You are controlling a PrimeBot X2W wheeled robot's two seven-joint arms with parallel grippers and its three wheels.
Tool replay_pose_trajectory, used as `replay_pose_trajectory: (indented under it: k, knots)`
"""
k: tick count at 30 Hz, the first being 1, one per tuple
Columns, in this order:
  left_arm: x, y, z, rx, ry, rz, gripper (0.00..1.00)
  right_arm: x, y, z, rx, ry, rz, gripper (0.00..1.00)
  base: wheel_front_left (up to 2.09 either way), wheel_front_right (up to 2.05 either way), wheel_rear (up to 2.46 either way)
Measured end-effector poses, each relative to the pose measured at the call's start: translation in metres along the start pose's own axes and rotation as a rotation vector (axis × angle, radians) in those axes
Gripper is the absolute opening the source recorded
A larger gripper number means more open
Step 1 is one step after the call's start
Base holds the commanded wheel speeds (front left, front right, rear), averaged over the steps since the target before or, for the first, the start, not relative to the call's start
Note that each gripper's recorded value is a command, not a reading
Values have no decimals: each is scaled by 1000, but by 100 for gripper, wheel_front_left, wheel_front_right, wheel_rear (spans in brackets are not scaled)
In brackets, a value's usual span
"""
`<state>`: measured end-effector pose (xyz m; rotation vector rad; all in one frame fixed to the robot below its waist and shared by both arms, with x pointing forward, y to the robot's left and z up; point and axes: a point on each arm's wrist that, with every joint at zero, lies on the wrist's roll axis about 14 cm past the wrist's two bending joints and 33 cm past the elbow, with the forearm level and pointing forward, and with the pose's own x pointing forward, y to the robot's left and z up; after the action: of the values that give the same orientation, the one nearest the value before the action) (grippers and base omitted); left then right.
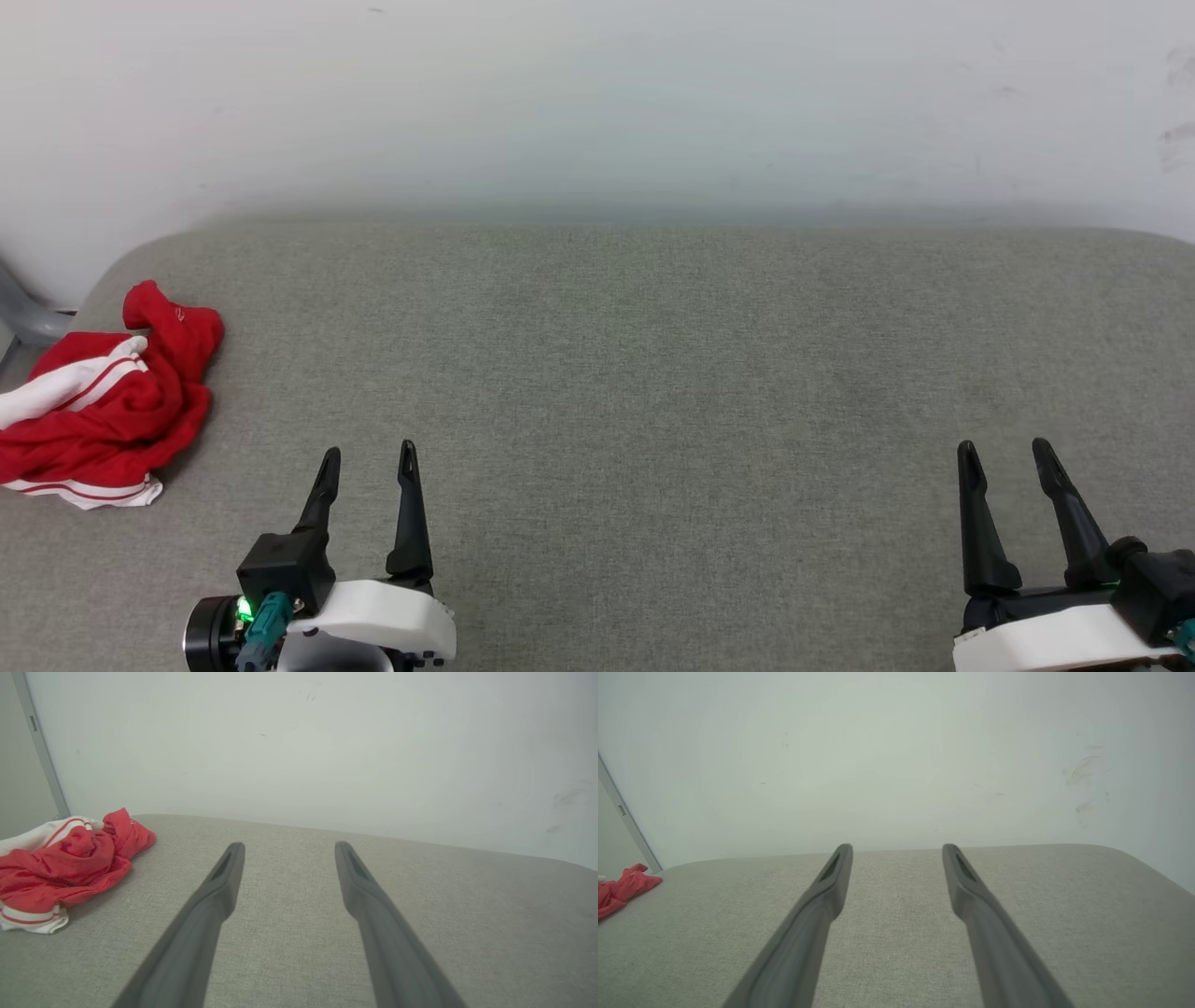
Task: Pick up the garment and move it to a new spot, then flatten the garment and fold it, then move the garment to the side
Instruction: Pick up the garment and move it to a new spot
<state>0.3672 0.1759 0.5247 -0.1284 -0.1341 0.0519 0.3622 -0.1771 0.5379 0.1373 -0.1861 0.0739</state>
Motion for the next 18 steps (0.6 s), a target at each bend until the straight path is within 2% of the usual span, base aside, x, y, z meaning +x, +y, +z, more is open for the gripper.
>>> replay_pose_trajectory:
  k: [7, 18]
  knots:
    - [-5, 13, 1, 20, -1, 39, 100, 5, 10, -5, 9, 12, 32, 100, 0, 0, 0]
    - [-24, 54, 7, 53, -8, 161, 100, 21, 45, -16, 33, 35, 136, 100, 0, 0, 0]
